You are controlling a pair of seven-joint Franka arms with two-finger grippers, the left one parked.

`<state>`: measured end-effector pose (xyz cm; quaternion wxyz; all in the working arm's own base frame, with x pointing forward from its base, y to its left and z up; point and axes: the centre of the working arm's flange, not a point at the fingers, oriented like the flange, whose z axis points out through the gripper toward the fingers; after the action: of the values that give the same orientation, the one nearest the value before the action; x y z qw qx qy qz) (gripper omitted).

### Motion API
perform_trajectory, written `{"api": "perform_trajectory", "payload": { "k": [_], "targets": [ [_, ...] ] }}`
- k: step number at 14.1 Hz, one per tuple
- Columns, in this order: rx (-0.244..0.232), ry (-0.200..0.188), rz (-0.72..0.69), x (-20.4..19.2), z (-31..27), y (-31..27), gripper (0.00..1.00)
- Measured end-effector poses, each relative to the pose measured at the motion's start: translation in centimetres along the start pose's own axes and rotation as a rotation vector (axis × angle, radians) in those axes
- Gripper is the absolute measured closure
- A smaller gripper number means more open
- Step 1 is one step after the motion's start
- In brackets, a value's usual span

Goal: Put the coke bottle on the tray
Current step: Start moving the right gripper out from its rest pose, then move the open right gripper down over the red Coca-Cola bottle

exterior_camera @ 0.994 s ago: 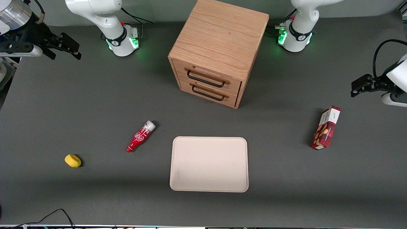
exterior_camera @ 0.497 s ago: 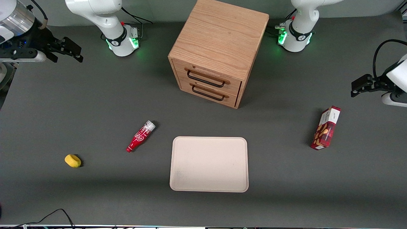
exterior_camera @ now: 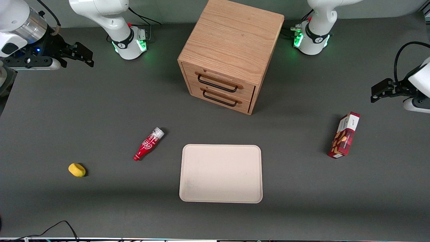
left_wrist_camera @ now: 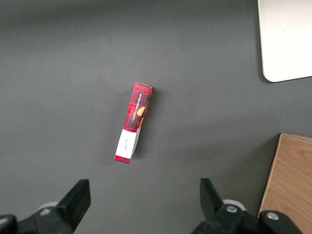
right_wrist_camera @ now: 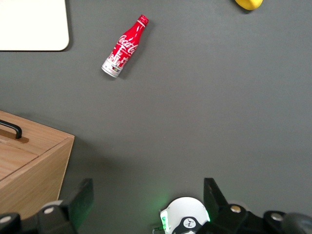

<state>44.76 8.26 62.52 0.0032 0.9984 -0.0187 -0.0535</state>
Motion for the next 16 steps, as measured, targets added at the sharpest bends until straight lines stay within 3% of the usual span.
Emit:
{"api": "perform_trajectory", "payload": {
  "k": [3,6,8,13,16],
  "targets": [
    [0.004,0.021,0.003,0.6,-0.7,-0.8,0.00],
    [0.042,0.069,0.083,2.7,-3.4,-1.6,0.00],
    [0.066,0.078,0.157,5.2,-4.2,-3.2,0.00],
    [0.089,-0.019,0.387,13.1,3.0,-9.4,0.00],
    [0.075,-0.087,0.438,15.9,8.4,-10.7,0.00]
  ]
}}
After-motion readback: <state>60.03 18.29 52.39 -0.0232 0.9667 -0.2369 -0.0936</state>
